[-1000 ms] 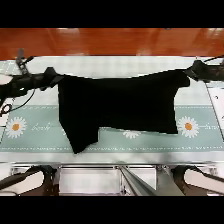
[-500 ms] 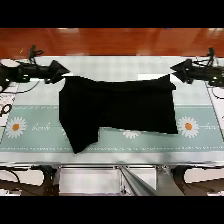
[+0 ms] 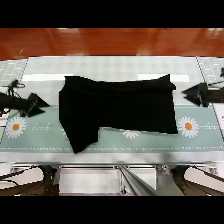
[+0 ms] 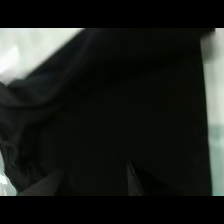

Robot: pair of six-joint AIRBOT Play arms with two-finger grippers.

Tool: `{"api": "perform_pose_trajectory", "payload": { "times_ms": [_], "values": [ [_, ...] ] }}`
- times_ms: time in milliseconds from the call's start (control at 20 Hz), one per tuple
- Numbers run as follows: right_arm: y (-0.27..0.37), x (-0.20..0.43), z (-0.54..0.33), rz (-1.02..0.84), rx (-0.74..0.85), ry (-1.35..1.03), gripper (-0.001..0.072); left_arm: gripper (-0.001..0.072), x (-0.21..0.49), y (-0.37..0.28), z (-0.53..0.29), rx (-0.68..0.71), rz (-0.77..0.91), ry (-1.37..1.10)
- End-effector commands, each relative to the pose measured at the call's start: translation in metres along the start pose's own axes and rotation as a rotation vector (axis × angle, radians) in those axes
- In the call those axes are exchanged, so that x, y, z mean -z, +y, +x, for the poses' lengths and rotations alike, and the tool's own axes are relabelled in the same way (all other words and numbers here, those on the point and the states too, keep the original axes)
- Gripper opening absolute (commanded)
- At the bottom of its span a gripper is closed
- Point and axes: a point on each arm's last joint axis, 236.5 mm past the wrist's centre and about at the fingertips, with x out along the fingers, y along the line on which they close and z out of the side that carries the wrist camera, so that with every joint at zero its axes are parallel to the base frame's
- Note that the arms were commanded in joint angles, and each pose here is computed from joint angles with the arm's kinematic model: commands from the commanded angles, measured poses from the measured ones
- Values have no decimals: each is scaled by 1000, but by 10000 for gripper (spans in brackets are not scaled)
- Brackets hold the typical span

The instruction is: Fold the shirts.

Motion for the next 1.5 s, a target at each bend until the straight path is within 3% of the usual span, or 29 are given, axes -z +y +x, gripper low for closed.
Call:
{"api": "perform_pose_trajectory", "payload": {
  "times_ms": [0,550,600,700,850,1050,1450],
  "values": [
    [-10,45,6,-2,14,44,406,507,40,7,26,88,-34,66],
    [-6,47,5,12,3,47,406,505,51,-5,82,59,-28,188],
    [-6,47,5,18,3,47,406,458,51,-11,86,47,-6,191],
    [-9,47,3,24,10,46,406,27,47,-17,87,20,57,197],
    [-44,57,-10,52,122,75,406,20,42,-27,81,31,86,199],
    [-110,116,-19,266,340,210,406,21,43,-29,79,37,92,208],
    [-116,137,-3,385,311,274,407,21,42,-29,79,36,92,205]
  ]
}}
